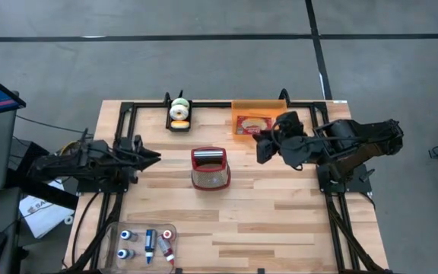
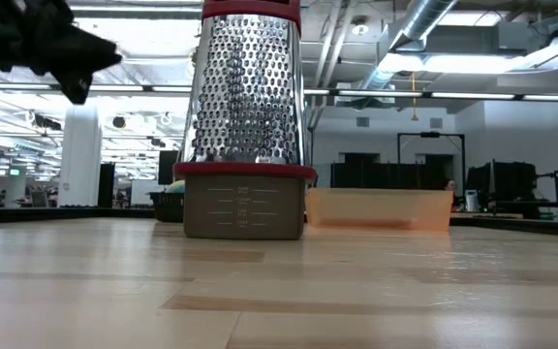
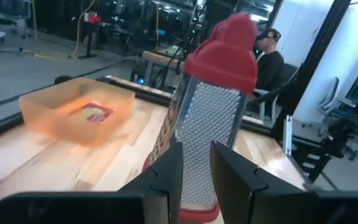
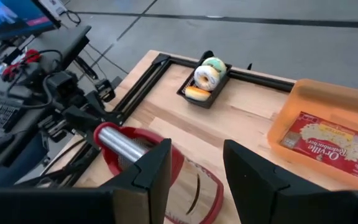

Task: Pick & Place Food Item
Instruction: Return to Home Position

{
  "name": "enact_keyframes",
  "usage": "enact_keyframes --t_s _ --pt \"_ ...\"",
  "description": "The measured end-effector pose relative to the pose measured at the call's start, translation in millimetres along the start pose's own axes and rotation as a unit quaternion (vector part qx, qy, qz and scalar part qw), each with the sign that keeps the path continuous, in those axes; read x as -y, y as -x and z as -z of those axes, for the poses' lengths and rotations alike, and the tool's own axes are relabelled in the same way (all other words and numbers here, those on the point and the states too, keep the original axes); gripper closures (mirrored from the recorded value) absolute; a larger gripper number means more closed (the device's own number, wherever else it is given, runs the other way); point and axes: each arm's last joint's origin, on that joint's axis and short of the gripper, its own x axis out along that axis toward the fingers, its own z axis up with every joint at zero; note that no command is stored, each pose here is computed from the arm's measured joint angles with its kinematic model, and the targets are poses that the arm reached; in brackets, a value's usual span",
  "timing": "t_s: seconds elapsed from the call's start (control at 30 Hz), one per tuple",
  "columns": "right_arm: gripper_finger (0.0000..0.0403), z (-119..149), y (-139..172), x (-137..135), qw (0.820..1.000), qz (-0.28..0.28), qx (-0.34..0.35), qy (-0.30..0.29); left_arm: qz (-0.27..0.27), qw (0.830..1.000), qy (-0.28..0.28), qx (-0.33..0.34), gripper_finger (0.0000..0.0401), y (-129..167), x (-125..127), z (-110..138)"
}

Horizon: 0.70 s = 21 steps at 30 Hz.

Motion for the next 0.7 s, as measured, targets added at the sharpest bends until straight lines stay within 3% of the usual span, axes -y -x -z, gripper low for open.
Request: enact_keyframes --t_s 0.3,0.53,0.7 --pt "0.0264 5.0 4.9 -2.4 1.000 -0.016 -0.022 0.001 0.021 1.000 -0.011 -0.006 0.0325 -14.5 -7.3 37.2" --pt "0.0264 11.9 11.9 -4.9 0.999 -0.025 -0.028 -0.001 0.024 0.999 -0.027 0.012 0.0325 -17.4 -8.3 41.3" --pt "0.0264 15.2 11.7 1.8 0.998 -0.001 -0.049 0.032 0.026 0.998 0.053 0.003 0.0325 -19.0 -8.2 42.2"
